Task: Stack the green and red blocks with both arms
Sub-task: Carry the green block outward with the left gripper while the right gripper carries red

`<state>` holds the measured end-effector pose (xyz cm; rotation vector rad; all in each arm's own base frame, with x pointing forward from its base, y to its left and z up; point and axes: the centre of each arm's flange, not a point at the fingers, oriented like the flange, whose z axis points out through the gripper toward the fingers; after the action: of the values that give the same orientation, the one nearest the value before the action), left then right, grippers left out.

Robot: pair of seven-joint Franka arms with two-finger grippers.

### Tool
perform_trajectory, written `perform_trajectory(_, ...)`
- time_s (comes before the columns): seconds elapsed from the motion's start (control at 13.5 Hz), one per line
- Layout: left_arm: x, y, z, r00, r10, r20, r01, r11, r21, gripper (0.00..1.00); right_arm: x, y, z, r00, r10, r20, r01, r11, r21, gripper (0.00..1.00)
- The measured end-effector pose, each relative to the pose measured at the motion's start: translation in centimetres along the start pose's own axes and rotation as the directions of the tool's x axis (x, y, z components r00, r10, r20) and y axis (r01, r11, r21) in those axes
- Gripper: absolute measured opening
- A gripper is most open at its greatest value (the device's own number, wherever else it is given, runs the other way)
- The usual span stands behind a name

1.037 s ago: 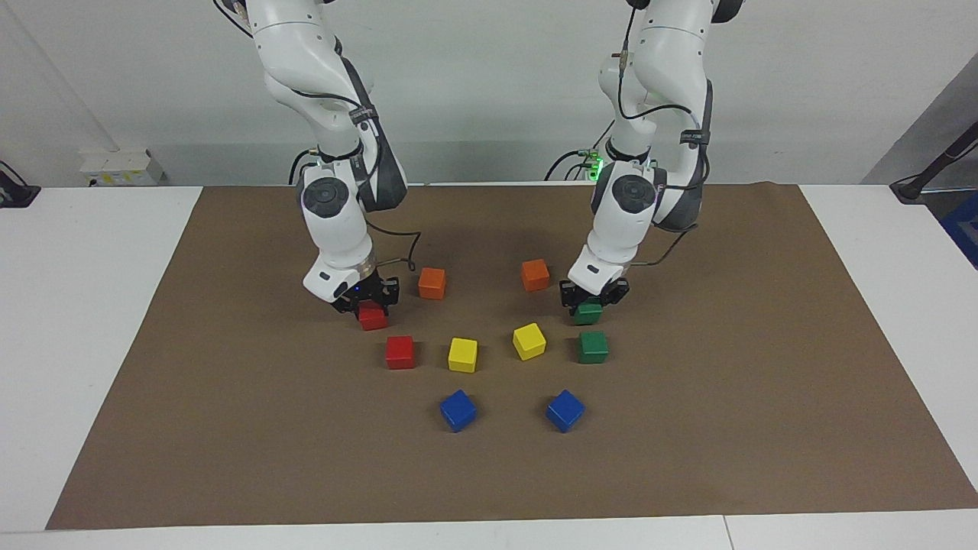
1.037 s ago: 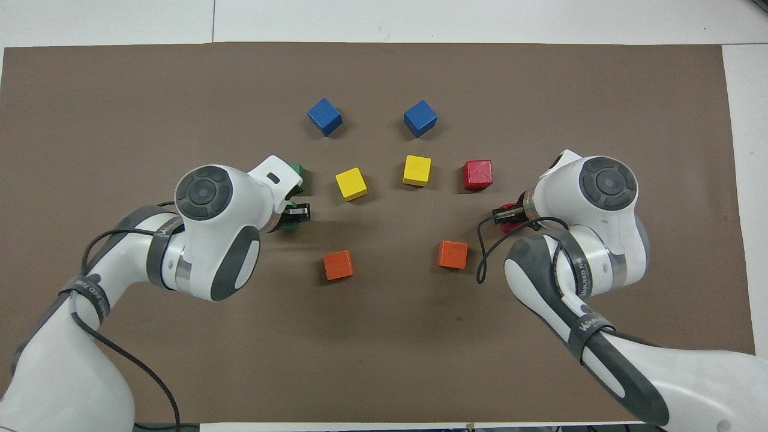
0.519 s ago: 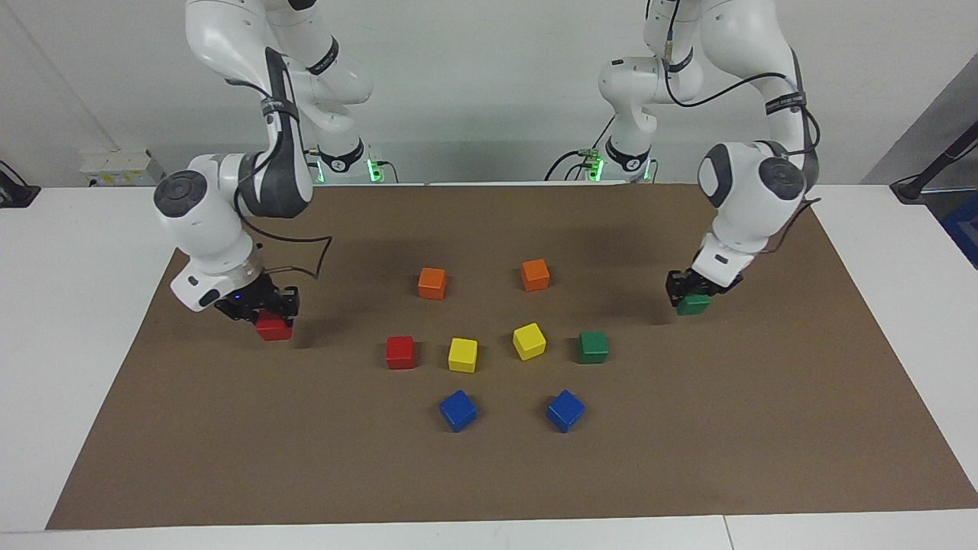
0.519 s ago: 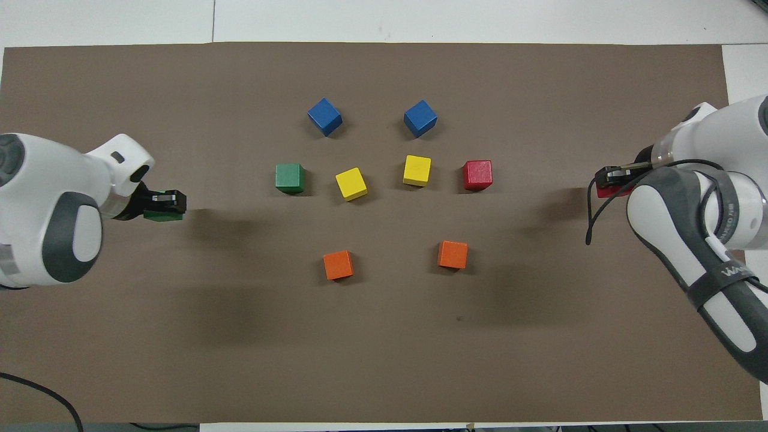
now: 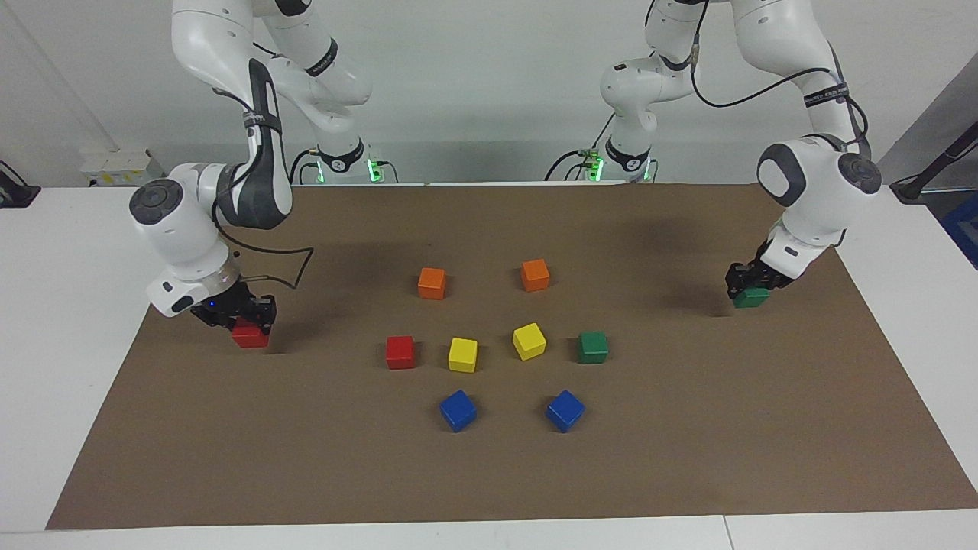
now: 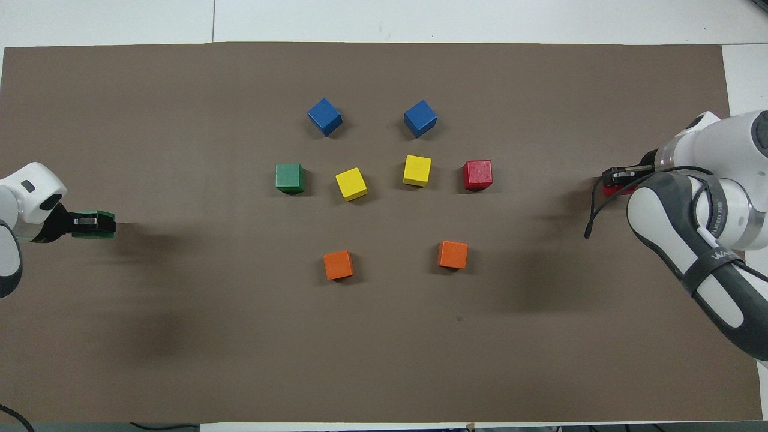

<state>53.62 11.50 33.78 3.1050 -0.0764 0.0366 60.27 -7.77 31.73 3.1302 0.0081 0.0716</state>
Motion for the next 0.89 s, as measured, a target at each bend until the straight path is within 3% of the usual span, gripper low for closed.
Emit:
perform_trajectory(0.74,-0.2,0.2,3.9,0.996,0.087,-0.016,-0.086,0.996,0.009,0.55,-0.6,0.1,1.2,1.000,0.000,0.005,0.000,1.000,0.000,0.56)
perform_trajectory(0.81,-0.2,0.1,3.9,0.996,0.091,-0.018,-0.091,0.996,0.009,0.55,-0.6,0.1,1.2,1.000,-0.003,0.004,0.003,1.000,0.000,0.57)
perform_trajectory(0.89,-0.2,-0.1,3.9,0.995,0.095,-0.019,-0.095,0.995,0.010,0.55,-0.6,0.1,1.3,1.000,-0.011,0.005,0.011,1.000,-0.002,0.68)
